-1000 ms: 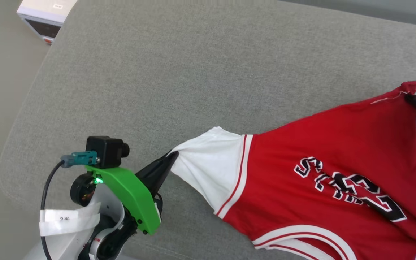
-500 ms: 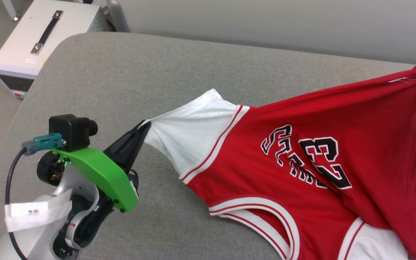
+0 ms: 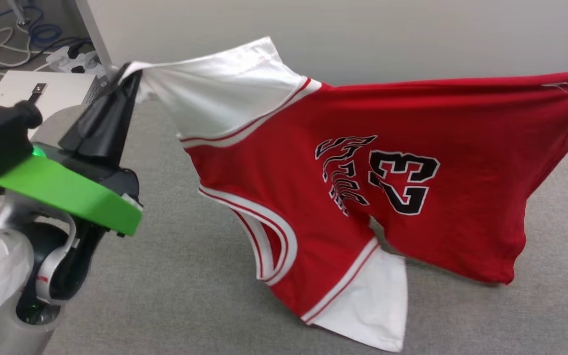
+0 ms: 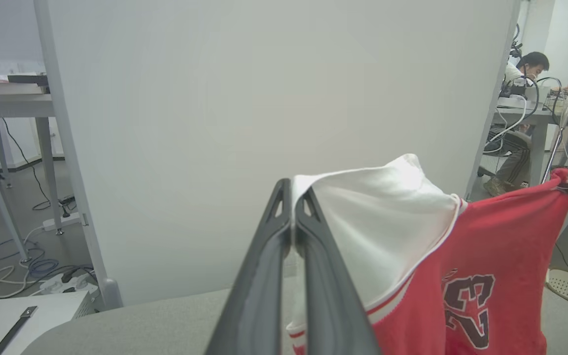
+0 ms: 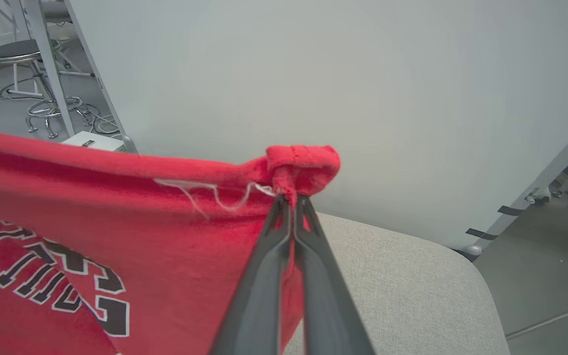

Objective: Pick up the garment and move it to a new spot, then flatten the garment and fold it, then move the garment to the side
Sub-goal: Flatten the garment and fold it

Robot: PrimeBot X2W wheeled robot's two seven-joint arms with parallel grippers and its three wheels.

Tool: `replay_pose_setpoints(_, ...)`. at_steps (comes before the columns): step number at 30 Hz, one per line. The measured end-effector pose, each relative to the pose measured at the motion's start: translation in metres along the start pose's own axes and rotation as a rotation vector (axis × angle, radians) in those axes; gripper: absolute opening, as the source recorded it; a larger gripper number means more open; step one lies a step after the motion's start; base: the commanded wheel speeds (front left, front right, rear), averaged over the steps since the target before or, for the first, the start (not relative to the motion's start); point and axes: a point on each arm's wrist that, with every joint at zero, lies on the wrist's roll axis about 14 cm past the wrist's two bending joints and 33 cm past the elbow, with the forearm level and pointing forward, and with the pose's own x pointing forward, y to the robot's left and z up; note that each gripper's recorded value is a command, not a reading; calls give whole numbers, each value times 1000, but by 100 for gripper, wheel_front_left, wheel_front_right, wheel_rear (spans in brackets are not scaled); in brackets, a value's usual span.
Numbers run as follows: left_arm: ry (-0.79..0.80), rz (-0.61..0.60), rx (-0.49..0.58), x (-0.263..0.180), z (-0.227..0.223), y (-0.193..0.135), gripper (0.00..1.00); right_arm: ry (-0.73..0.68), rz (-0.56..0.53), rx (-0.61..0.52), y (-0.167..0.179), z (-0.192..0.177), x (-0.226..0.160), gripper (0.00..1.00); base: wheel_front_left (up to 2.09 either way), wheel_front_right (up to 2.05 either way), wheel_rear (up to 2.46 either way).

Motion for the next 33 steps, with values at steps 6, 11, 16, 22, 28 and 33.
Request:
replay_pose_setpoints(6,-158,-54,141,7,53,-15,0,-122,-23,-21,1,35,-32,0,0,0,0)
replay_pose_setpoints(11,-252,-92,195,17,83,-26,0,-187,-49,-41,-3,52,-43,0,0,0,0)
replay_pose_setpoints(16,-311,-108,249,36,104,-26,0,-276,-71,-39,-10,71,-38,0,0,0,0)
replay_pose_setpoints(22,-260,-119,311,61,97,-14,0,-340,-95,-45,-23,83,-23,0,0,0,0)
replay_pose_setpoints(28,-196,-109,389,98,83,13,0,-366,-118,-66,-40,86,10,0,0,0,0)
replay_pose_setpoints(33,-146,-114,458,135,65,35,0,-372,-133,-120,-53,85,50,0,0,0,0)
